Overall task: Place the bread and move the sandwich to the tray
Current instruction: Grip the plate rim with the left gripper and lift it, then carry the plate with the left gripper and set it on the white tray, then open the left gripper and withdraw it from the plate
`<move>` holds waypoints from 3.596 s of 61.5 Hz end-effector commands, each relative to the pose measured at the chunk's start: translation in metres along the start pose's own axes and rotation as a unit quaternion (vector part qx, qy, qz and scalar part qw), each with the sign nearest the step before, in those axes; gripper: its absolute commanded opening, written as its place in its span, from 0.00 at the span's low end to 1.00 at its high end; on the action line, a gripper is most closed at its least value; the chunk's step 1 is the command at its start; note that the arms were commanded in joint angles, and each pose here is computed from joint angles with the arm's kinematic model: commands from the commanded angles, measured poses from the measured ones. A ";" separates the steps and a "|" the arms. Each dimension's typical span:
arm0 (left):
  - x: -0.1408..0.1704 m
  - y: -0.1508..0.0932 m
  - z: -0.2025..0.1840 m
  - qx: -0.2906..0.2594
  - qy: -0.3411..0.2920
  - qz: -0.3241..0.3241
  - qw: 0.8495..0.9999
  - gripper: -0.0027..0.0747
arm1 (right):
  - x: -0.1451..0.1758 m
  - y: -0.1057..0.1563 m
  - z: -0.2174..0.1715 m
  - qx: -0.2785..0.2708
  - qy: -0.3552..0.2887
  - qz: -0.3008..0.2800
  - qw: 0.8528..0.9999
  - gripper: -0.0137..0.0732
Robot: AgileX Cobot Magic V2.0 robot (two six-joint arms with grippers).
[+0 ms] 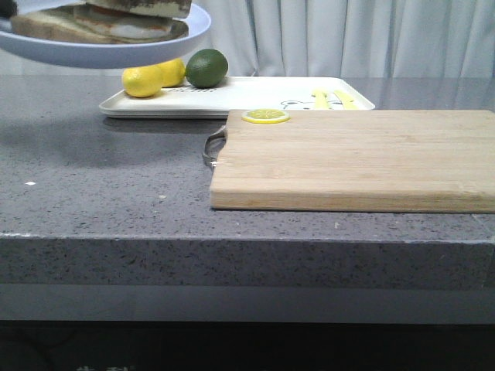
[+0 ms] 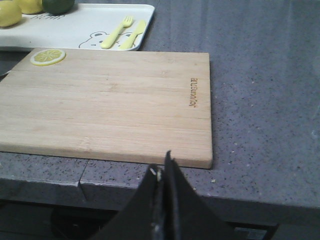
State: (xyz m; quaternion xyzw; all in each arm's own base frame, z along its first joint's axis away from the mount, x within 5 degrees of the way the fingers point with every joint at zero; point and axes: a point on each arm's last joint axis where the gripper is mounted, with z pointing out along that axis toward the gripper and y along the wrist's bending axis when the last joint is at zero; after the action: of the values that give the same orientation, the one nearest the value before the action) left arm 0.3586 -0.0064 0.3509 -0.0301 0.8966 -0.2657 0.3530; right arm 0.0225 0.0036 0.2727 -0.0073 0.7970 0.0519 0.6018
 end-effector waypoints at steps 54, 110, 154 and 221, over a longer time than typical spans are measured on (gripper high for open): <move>-0.086 -0.046 0.177 0.155 0.011 -0.012 0.988 0.01 | -0.010 0.000 0.000 -0.001 -0.036 -0.002 0.999 0.09; -0.078 -0.051 0.204 0.150 -0.025 0.072 0.986 0.02 | -0.010 0.000 0.000 -0.001 -0.037 -0.002 0.999 0.09; -0.094 -0.061 0.178 0.163 -0.069 0.094 0.980 0.65 | -0.010 0.000 0.000 -0.001 -0.037 -0.002 0.999 0.09; -0.112 -0.118 0.037 0.310 -0.073 0.087 0.944 0.01 | -0.010 0.000 0.000 -0.001 -0.037 -0.002 0.999 0.09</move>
State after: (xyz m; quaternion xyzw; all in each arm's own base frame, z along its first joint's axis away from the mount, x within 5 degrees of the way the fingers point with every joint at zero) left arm 0.5020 -0.1006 0.3710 0.1013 0.7918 -0.4902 0.3501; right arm 0.0236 0.0037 0.2686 -0.0068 0.8021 0.0519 0.5949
